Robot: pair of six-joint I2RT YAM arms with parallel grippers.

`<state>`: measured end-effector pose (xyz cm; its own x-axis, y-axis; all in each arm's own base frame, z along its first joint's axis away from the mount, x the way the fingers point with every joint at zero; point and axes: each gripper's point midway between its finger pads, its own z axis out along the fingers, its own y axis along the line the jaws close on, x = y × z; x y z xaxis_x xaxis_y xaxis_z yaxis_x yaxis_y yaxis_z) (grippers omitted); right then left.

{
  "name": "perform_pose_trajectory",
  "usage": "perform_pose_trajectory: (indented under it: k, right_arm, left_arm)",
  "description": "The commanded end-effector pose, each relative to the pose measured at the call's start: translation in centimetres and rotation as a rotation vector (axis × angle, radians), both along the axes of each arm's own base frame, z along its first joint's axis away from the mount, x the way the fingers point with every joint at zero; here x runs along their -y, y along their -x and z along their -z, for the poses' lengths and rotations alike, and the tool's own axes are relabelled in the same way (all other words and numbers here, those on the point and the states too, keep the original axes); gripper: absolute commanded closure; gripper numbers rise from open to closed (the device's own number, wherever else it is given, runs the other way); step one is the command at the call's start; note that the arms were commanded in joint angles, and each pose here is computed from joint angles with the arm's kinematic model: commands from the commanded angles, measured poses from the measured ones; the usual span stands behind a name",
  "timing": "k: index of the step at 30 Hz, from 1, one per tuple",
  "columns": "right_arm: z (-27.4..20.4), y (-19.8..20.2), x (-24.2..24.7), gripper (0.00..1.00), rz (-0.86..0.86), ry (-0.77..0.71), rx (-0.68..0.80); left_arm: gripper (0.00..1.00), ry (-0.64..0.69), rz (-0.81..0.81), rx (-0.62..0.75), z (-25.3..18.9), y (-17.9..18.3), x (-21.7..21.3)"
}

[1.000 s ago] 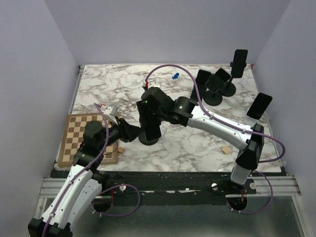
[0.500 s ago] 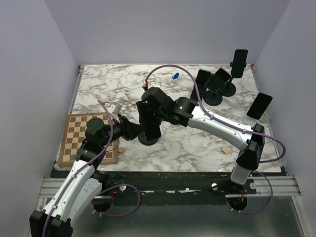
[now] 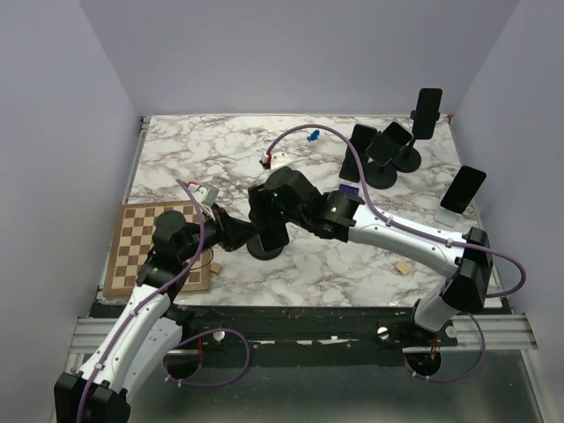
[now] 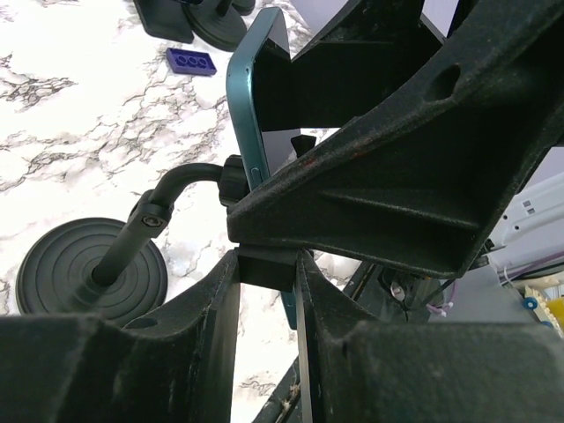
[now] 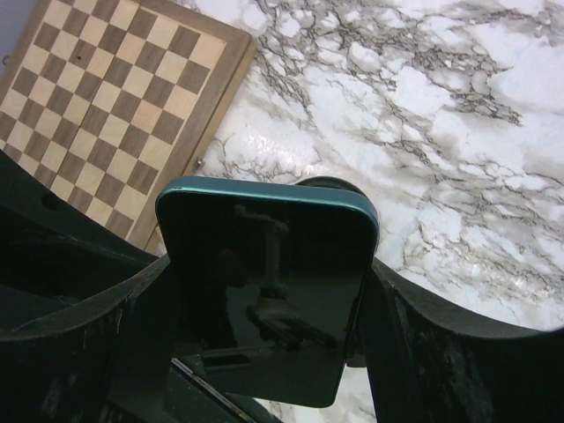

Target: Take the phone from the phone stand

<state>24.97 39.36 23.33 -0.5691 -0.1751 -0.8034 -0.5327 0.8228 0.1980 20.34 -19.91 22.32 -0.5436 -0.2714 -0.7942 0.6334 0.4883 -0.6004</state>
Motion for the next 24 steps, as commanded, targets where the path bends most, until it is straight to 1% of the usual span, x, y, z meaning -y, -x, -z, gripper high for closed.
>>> perform_pose_trajectory:
  k: [1, 8, 13, 15, 19, 24]
  right_arm:
    - [0.3, -1.2, -0.1, 0.99, 0.048, -0.038, 0.079]
    - [-2.0, -1.8, 1.7, 0.99, 0.118, -0.113, 0.167]
    - [-2.4, -2.4, 2.7, 0.99, 0.143, -0.086, 0.212]
    - [-2.3, -2.4, 2.8, 0.99, 0.130, -0.071, 0.226]
    - [-1.6, -2.4, 2.8, 0.99, 0.083, -0.039, 0.261]
    - [-1.8, -1.9, 2.4, 0.99, -0.035, -0.051, 0.293]
  left_arm:
    - [1.00, 0.014, 0.034, 0.057, -0.9, 0.9, 0.2]
    - [1.00, -0.009, -0.010, 0.032, 0.1, 1.0, -0.6]
    - [1.00, -0.020, -0.030, 0.041, 0.8, 1.1, -1.1]
    - [1.00, -0.021, -0.039, 0.029, 1.0, 1.0, -1.3]
    - [1.00, 0.017, -0.009, -0.003, 1.3, 1.1, -1.4]
    - [1.00, 0.056, 0.028, 0.014, 1.0, 1.4, -1.7]
